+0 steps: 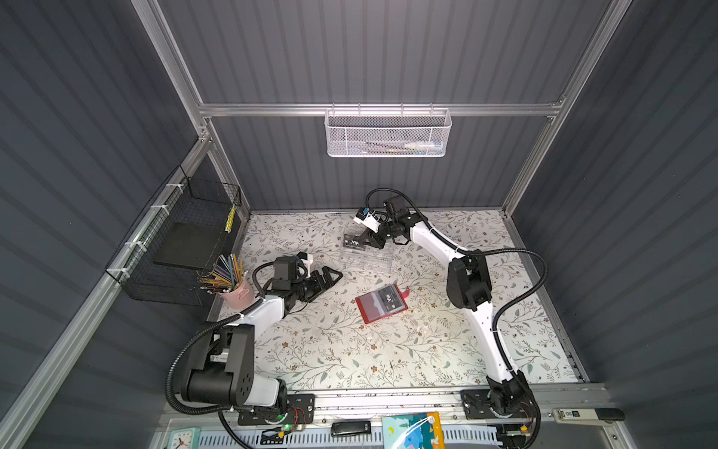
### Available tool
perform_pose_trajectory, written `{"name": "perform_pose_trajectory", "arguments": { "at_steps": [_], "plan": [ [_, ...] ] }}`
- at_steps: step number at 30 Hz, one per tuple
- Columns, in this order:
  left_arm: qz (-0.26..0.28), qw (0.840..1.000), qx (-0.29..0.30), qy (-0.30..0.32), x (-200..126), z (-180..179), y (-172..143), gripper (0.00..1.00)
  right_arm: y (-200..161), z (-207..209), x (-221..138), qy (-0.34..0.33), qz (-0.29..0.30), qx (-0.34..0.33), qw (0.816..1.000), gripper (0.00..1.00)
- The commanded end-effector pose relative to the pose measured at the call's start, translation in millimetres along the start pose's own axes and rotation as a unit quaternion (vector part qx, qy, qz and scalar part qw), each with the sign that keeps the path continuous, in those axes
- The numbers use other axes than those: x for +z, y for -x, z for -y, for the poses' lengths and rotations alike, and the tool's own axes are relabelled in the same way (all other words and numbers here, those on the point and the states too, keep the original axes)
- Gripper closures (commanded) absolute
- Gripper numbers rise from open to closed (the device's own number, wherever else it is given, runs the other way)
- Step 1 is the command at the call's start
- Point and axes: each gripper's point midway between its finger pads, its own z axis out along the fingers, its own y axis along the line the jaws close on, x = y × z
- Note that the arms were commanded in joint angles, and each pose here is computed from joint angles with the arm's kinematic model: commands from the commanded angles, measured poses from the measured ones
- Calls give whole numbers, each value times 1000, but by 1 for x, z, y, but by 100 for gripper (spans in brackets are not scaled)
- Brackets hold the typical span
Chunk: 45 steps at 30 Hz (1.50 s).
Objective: Take the credit cards out of the card holder
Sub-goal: Touch the credit card in the storage box.
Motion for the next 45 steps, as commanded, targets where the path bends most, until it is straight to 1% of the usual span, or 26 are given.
{"name": "perform_pose_trajectory", "arguments": {
  "at_steps": [1, 10, 12, 15, 17, 20, 21, 23, 26, 30, 32, 33, 35, 36, 39, 42, 45],
  "plan": [
    [-3, 1000, -6, -4, -1, -2, -3, 0, 19, -3, -12, -5, 15, -11, 1000, 68],
    [11, 1000, -5, -11, -8, 9, 3, 0, 68, -20, -55, -18, 58, -28, 998, 56],
    [12, 1000, -6, -15, -9, 11, 3, 0, 78, -27, -67, -18, 74, -26, 997, 50],
    [11, 1000, -5, -24, -13, 16, 0, 0, 93, -40, -86, -32, 96, -33, 994, 40],
    [11, 999, -3, -30, -16, 21, -3, 0, 96, -50, -99, -37, 103, -27, 994, 32],
    [13, 999, 0, -40, -20, 27, -10, 0, 93, -61, -119, -55, 115, 8, 992, 10],
    [12, 999, 0, -45, -20, 30, -13, 0, 89, -68, -125, -55, 116, 25, 991, 2],
    [6, 998, -3, -56, -16, 35, -22, 0, 76, -74, -134, -74, 115, 58, 989, 1],
    [-5, 997, -11, -80, -6, 46, -35, 0, 45, -71, -146, -131, 99, 124, 979, 1],
    [-19, 992, -32, -117, 10, 59, -51, 0, -9, -85, -142, -137, 51, 239, 960, 1],
    [-19, 991, -43, -127, 17, 59, -56, 0, -31, -96, -137, -128, 35, 282, 950, 1],
    [-19, 990, -47, -131, 21, 59, -58, 0, -47, -97, -135, -147, 24, 300, 942, 1],
    [-24, 989, -53, -134, 29, 59, -63, 0, -76, -98, -134, -185, 7, 323, 928, 1],
    [-28, 989, -55, -134, 34, 58, -66, 0, -97, -97, -134, -212, -9, 342, 916, 1],
    [-37, 989, -53, -135, 47, 61, -74, 0, -135, -104, -131, -232, -37, 383, 893, 1],
    [-44, 989, -52, -129, 60, 62, -79, 0, -150, -122, -125, -214, -31, 401, 890, 5],
    [-47, 988, -57, -139, 71, 66, -80, 0, -162, -135, -117, -208, -45, 407, 888, 13]
  ]
}}
